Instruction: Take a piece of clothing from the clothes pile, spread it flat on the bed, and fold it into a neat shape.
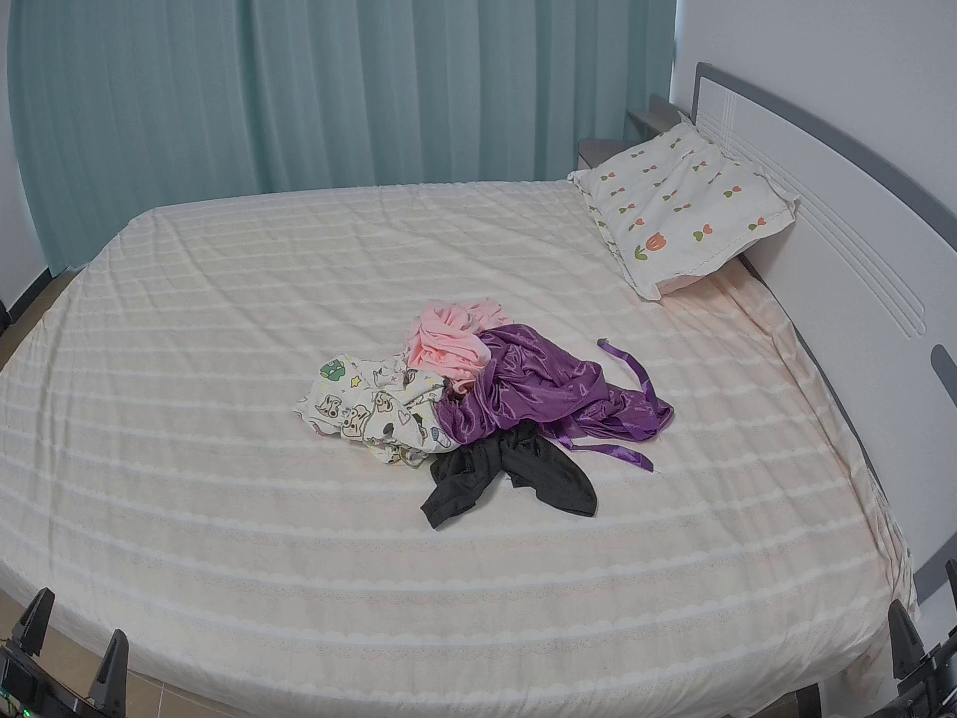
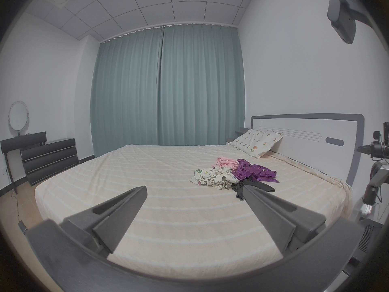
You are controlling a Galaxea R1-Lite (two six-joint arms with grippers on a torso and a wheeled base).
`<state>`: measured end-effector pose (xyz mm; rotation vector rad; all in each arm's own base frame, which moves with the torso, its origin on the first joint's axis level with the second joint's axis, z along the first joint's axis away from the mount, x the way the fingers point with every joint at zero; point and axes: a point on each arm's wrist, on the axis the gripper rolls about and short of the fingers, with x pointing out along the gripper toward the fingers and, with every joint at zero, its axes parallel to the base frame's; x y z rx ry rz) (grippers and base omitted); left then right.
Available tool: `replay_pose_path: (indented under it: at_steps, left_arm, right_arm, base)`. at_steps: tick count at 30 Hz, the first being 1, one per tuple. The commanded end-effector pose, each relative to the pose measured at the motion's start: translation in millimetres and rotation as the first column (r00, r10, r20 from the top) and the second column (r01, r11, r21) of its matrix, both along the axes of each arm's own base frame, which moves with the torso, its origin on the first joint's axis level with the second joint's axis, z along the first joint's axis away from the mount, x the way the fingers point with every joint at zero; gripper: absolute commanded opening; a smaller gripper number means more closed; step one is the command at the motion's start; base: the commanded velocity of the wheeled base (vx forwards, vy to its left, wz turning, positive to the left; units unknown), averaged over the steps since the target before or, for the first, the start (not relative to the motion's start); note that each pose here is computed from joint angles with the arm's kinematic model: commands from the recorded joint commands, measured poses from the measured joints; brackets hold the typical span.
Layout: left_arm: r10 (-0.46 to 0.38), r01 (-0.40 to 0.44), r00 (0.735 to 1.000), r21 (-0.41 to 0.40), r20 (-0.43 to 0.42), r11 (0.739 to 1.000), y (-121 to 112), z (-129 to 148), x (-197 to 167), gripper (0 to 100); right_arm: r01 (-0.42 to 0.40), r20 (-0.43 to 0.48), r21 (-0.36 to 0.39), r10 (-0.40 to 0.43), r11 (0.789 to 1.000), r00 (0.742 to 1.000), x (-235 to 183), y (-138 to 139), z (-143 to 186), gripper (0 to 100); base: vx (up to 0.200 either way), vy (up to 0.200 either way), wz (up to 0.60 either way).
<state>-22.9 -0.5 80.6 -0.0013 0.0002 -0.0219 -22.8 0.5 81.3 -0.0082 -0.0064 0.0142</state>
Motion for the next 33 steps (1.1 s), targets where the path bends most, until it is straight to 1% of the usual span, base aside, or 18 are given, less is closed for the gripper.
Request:
replay_pose_path:
  at_steps: [1,2,3,4,5,6,8,9,10,11,14,15,16,18,22,26,31,33]
  left_arm:
    - [0.0,0.0,1.0,0.0,0.0,1.0,0,-5,0,100]
    - [-0.001,0.001,1.0,0.0,0.0,1.0,0,-5,0,100]
    - [0.0,0.0,1.0,0.0,0.0,1.0,0,-5,0,100]
    - [0.0,0.0,1.0,0.0,0.0,1.0,0,-5,0,100]
    - [0.0,0.0,1.0,0.0,0.0,1.0,0,-5,0,100]
    - [0.0,0.0,1.0,0.0,0.0,1.0,0,-5,0,100]
    - [0.0,0.0,1.0,0.0,0.0,1.0,0,-5,0,100]
    - [0.0,0.0,1.0,0.0,0.0,1.0,0,-5,0,100]
    - [0.0,0.0,1.0,0.0,0.0,1.0,0,-5,0,100]
    - [0.002,-0.002,1.0,0.0,0.0,1.0,0,-5,0,100]
    - [-0.001,0.001,1.0,0.0,0.0,1.0,0,-5,0,100]
    - [-0.001,0.001,1.0,0.0,0.0,1.0,0,-5,0,100]
    - [-0.001,0.001,1.0,0.0,0.0,1.0,0,-5,0,100]
    - [-0.001,0.001,1.0,0.0,0.0,1.0,0,-5,0,100]
    - [0.0,0.0,1.0,0.0,0.0,1.0,0,-5,0,100]
    - [0.002,-0.002,1.0,0.0,0.0,1.0,0,-5,0,100]
    - [0.0,0.0,1.0,0.0,0.0,1.0,0,-5,0,100]
    - [-0.001,0.001,1.0,0.0,0.0,1.0,0,-5,0,100]
  right_arm:
    - [-0.012,0.037,-0.005,0.012,1.0,0.999,-1,0,3,100]
    - [-0.023,0.148,-0.002,0.023,1.0,0.989,-12,1,50,100]
    - [-0.039,0.163,0.003,0.038,0.999,0.986,-14,1,70,100]
    - [-0.065,0.114,0.005,0.064,0.998,0.991,-9,1,77,100]
    - [-0.065,0.114,0.005,0.064,0.998,0.991,-9,1,77,100]
    - [-0.113,0.013,0.009,0.113,0.994,0.994,3,2,78,100]
    - [-0.16,-0.088,0.024,0.161,0.987,0.983,18,3,76,100]
    - [-0.16,-0.088,0.024,0.161,0.987,0.983,18,3,76,100]
    - [-0.201,-0.195,0.064,0.21,0.978,0.958,39,5,79,100]
    - [-0.213,-0.228,0.09,0.228,0.973,0.947,49,5,82,100]
    - [-0.225,-0.298,0.166,0.266,0.96,0.917,85,6,88,100]
    - [-0.227,-0.302,0.167,0.269,0.959,0.914,87,6,88,100]
    - [-0.25,-0.354,0.188,0.303,0.95,0.885,110,10,85,100]
    - [-0.28,-0.407,0.212,0.345,0.936,0.846,134,17,78,100]
    - [-0.286,-0.471,0.273,0.387,0.918,0.793,186,33,60,100]
    - [-0.273,-0.487,0.286,0.385,0.919,0.784,227,49,43,100]
    - [-0.2,-0.499,0.303,0.334,0.932,0.8,278,78,19,100]
    - [-0.19,-0.513,0.314,0.334,0.93,0.79,301,98,4,100]
  base:
    - [0.0,0.0,0.0]
    - [0.0,0.0,0.0]
    - [0.0,0.0,0.0]
    - [0.0,0.0,0.0]
    - [0.0,0.0,0.0]
    - [0.0,0.0,0.0]
    - [0.0,0.0,0.0]
    - [0.0,0.0,0.0]
    - [0.0,0.0,0.0]
    - [0.0,0.0,0.0]
    - [0.0,0.0,0.0]
    - [0.0,0.0,0.0]
    - [0.0,0.0,0.0]
    - [0.0,0.0,0.0]
    - [0.0,0.0,0.0]
    - [0.0,0.0,0.0]
    - [0.0,0.0,0.0]
    - [0.0,0.0,0.0]
